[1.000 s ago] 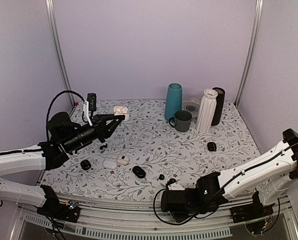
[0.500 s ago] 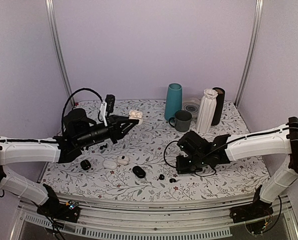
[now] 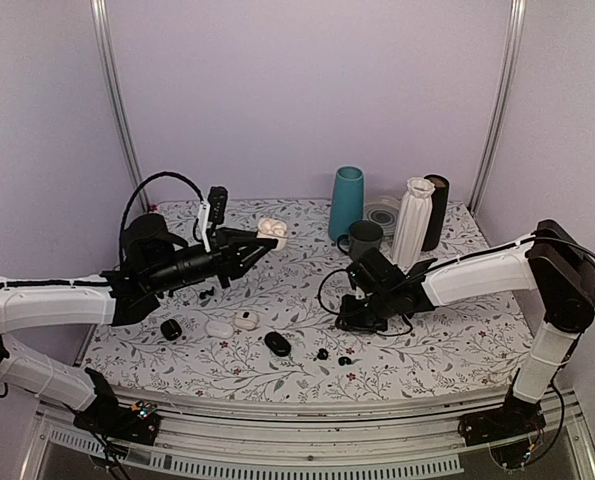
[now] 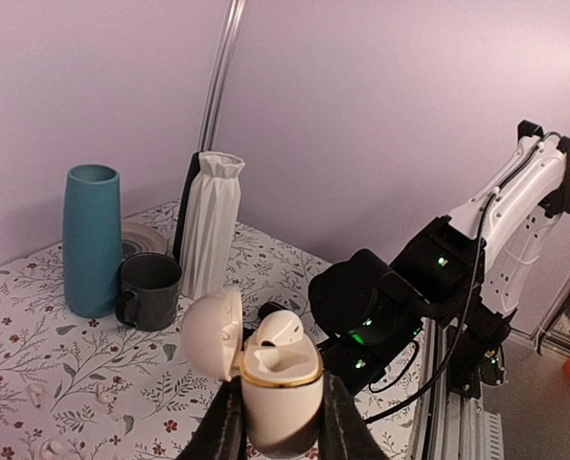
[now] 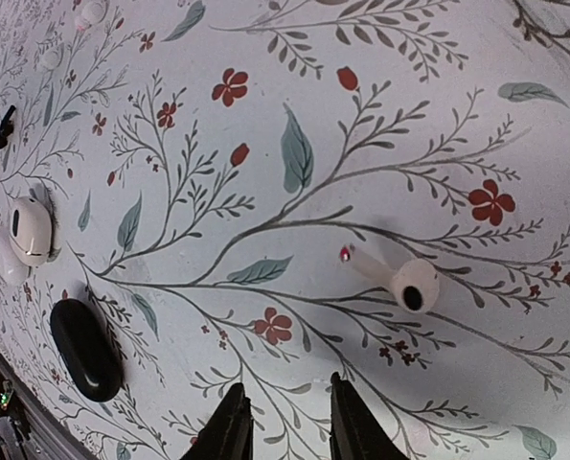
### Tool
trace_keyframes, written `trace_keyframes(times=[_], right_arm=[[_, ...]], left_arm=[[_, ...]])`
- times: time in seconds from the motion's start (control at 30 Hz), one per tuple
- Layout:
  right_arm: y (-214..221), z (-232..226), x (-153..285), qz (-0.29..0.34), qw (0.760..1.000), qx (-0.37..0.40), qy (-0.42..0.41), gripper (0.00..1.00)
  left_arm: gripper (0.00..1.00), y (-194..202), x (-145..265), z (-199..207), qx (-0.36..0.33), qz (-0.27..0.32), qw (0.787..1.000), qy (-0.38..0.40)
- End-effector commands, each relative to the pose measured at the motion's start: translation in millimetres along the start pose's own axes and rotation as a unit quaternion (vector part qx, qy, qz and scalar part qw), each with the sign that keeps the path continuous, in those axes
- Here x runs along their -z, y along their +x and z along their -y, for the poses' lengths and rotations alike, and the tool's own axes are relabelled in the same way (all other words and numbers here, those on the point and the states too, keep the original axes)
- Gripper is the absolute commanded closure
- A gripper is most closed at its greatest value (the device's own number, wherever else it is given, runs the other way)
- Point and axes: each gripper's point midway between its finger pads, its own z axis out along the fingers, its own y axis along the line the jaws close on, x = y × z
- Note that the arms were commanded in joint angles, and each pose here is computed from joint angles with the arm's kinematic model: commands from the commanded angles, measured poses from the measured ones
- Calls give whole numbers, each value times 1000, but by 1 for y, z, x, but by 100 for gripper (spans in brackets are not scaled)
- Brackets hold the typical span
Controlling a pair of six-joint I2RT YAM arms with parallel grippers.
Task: Insert the wireless bluetooth earbuds into the charging case
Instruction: Place the left earbud at the center of the board.
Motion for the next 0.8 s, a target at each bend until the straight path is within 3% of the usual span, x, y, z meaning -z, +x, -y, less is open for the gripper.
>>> trace_keyframes(times=[0.0, 0.3, 0.57, 0.77], right_arm=[[-8, -15, -1, 6, 999, -19, -27, 70], [-30, 14, 21, 39, 999, -26, -17, 62], [-40, 20, 12, 45, 999, -5, -19, 65], [-38, 19, -3, 36, 998, -44, -26, 70]], left_arm=[[100, -3, 12, 7, -8, 1, 1000, 10], [100, -9, 25, 5, -11, 5, 1000, -12], [100, -10, 30, -4, 11, 11, 999, -41], [100, -13, 31, -7, 11, 10, 999, -53]])
